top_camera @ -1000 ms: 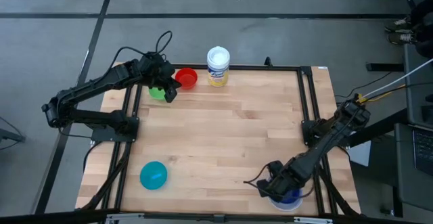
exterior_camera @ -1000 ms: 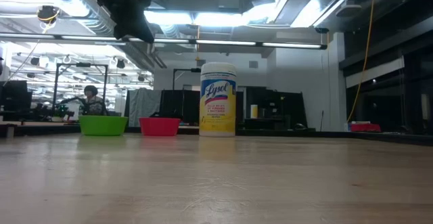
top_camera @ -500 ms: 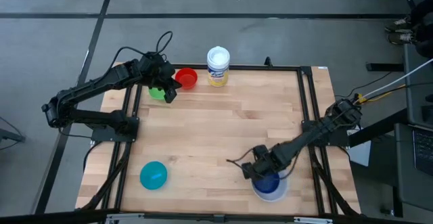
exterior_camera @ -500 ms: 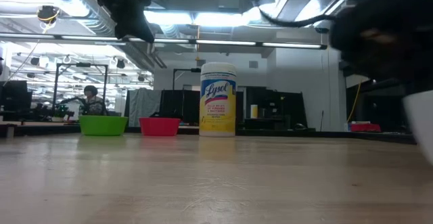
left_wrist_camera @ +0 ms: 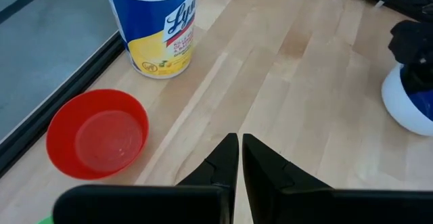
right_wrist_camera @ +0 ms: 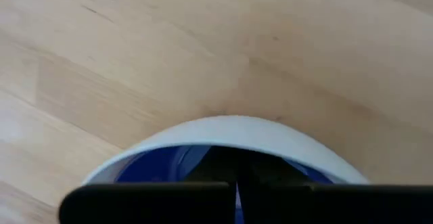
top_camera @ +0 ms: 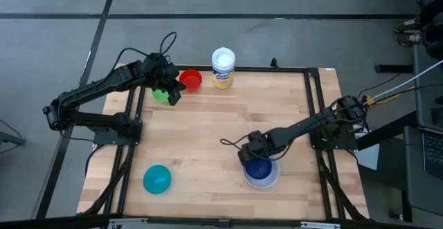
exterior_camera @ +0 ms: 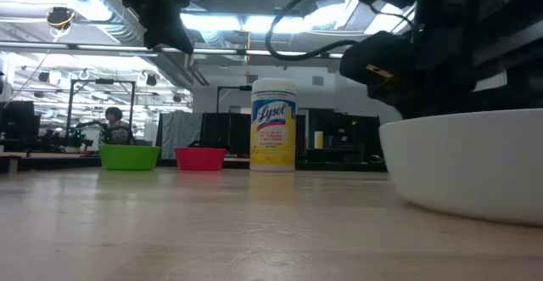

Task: Nest bowls inside each other
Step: Move the stacked bowls to the bottom center of the table, then stack the light blue bowl on top of the stacked bowls

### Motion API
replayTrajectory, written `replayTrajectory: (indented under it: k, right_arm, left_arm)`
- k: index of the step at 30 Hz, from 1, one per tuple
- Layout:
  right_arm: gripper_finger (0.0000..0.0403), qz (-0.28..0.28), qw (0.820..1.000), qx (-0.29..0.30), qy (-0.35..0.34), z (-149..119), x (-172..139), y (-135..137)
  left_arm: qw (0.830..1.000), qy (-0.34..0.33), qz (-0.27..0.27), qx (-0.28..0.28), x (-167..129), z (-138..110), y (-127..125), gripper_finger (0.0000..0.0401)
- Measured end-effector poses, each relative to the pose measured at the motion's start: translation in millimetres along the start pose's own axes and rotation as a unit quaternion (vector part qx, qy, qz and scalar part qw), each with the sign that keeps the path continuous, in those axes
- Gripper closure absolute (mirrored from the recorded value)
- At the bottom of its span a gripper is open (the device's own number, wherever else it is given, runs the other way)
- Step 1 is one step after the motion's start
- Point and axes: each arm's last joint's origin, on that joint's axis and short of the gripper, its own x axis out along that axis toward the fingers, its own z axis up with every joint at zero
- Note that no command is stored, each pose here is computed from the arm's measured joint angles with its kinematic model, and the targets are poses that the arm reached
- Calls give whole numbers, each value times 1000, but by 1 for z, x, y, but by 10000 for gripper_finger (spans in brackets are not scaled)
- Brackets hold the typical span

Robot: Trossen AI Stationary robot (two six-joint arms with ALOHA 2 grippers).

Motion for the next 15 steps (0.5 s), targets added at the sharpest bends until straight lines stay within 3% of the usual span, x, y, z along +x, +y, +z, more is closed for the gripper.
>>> replayTrajectory:
  k: [3,6,10,15]
  right_arm:
    - [403,15,1000,-21,-8,3,-2,2]
    - [391,90,994,-53,-30,1,-23,13]
    - [347,190,975,-75,-86,-5,-83,22]
    - [290,320,924,-91,-191,-9,-175,13]
  left_arm:
    - [1000,0,0,-1,0,0,0,383]
    - [1000,0,0,-1,0,0,0,384]
    - [1000,-2,-10,7,0,0,-1,383]
    - [999,-39,-25,15,0,8,-2,383]
